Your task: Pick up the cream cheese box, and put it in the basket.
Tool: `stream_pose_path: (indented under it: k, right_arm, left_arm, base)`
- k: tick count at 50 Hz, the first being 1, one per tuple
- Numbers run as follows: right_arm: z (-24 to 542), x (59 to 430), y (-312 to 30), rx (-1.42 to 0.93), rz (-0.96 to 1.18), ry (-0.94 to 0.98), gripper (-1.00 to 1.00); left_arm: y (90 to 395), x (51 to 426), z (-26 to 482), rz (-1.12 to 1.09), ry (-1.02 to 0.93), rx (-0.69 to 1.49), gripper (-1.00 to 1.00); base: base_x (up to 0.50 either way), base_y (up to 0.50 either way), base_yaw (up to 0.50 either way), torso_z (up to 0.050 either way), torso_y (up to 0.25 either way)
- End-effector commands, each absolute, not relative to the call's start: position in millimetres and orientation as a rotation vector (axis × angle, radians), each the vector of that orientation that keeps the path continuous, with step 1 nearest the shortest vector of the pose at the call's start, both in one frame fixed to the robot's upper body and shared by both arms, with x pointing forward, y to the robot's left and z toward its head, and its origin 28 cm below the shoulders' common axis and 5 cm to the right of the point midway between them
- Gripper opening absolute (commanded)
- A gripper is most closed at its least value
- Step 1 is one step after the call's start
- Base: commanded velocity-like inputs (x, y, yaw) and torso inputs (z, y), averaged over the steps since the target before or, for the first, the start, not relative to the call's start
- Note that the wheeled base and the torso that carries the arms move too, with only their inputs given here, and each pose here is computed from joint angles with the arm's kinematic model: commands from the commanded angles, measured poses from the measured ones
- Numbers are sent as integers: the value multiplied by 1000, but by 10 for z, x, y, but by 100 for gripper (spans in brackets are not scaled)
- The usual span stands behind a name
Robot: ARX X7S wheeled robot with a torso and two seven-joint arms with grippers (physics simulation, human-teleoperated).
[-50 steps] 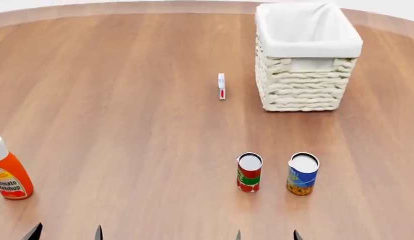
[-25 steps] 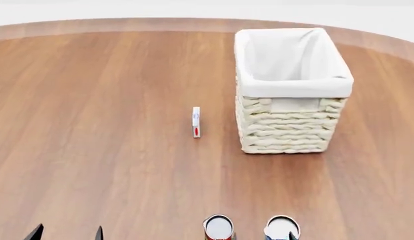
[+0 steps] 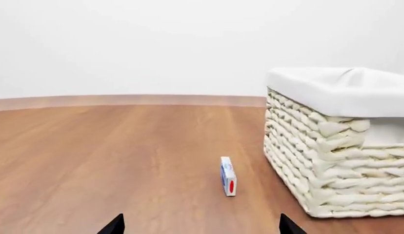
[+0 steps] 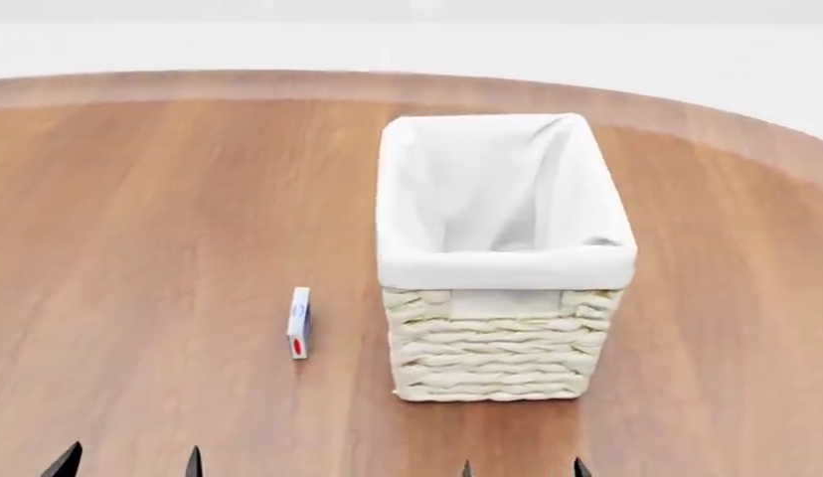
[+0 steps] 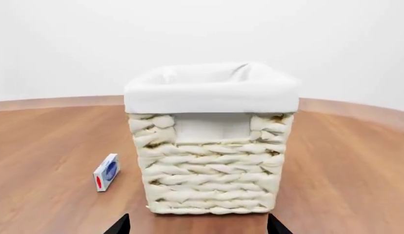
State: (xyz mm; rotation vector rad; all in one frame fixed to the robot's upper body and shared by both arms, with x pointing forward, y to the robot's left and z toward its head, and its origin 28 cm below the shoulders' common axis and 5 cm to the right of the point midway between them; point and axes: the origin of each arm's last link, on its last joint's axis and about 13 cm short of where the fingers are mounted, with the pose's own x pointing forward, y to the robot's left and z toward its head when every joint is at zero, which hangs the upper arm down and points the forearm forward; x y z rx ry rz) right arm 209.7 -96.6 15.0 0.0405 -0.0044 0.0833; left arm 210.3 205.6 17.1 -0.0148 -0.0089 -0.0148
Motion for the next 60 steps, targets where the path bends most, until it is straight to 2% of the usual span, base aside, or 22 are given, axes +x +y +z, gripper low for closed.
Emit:
stream_pose_path:
  k: [1, 11, 24, 60]
  right_arm:
    - [142, 2094, -967, 43, 86, -2, 100]
    - [118, 2086, -942, 29, 99, 5, 100]
    - [115, 2070, -927, 6, 86, -7, 100]
    - [136, 2087, -928, 17, 78, -2, 100]
  left_arm:
    - [2058, 2102, 166, -13, -9, -17, 100]
    - [2064, 2102, 147, -10, -4, -21, 100]
    - [2077, 2105, 130, -4, 0, -29, 100]
    - [2055, 2102, 156, -14, -6, -16, 100]
  base:
    - [355, -426, 0, 0, 0]
    - [264, -349, 0, 0, 0]
    - [268, -7, 0, 0, 0]
    - [86, 0, 0, 0, 0]
